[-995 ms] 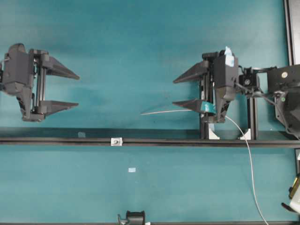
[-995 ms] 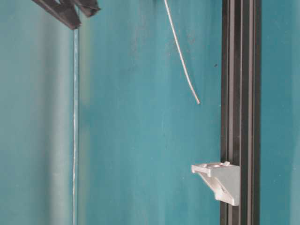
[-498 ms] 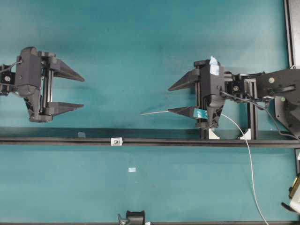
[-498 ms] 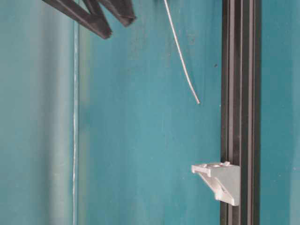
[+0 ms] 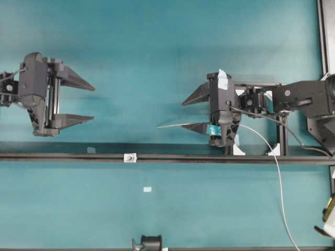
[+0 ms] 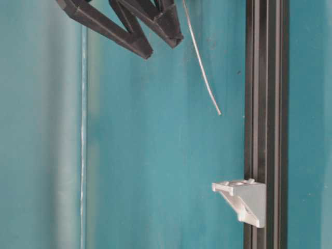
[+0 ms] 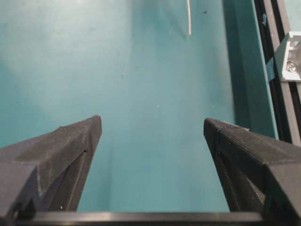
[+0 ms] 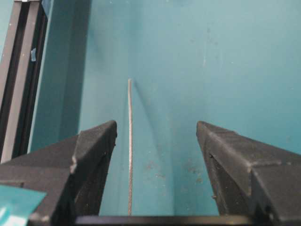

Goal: Insert the wire into the hole on the left side and pull it with the left arm.
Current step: 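Lower the open right gripper around the white wire near its tip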

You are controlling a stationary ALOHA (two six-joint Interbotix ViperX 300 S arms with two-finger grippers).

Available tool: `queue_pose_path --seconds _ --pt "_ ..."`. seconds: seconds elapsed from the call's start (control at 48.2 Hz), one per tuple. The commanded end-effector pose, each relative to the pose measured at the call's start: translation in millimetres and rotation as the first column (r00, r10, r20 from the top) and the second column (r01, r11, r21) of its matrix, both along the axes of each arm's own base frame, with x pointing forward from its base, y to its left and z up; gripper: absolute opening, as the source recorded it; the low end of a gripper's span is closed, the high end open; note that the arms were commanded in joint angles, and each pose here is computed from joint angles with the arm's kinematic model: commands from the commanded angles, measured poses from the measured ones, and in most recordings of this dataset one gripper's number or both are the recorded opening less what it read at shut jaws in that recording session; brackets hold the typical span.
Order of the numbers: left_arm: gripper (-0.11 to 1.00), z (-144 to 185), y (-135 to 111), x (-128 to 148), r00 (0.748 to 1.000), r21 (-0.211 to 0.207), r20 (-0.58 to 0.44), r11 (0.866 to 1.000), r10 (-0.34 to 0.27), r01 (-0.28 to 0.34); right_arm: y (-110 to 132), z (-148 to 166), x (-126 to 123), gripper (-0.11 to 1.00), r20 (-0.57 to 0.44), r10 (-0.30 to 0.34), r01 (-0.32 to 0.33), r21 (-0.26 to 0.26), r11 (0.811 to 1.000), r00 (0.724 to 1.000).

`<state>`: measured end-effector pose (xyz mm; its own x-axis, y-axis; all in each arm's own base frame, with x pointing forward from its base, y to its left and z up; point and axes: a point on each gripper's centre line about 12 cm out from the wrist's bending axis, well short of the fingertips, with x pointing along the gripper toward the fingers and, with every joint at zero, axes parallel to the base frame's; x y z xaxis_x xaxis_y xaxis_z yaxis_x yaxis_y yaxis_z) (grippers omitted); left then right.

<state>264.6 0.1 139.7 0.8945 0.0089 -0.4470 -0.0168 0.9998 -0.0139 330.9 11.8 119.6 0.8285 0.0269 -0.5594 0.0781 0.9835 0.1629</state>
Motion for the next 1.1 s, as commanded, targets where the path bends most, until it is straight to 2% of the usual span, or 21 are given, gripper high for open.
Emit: queue_pose_path --seconds 0.0,0.207,0.477,1.078 --pt "0.76 7.1 0.1 5.3 1.0 0.0 0.031 1.0 0.001 -0.001 1.7 6.9 6.2 0.75 0.026 0.002 -0.003 0.003 1.0 1.0" --pt "0.76 7.5 0.0 5.7 0.999 0.001 0.032 1.0 -0.001 0.0 3.8 3.1 7.0 0.75 0.015 0.007 -0.007 0.005 1.0 1.0" --pt "0.76 8.4 0.1 6.6 0.999 0.0 0.035 1.0 0.001 -0.001 4.4 -4.5 7.7 0.75 -0.01 -0.016 0.016 0.04 0.999 1.0" --pt "0.76 8.0 0.5 6.1 0.999 0.0 0.034 1.0 0.002 -0.002 4.1 -10.3 12.0 0.74 -0.024 -0.02 0.021 0.044 0.999 1.0"
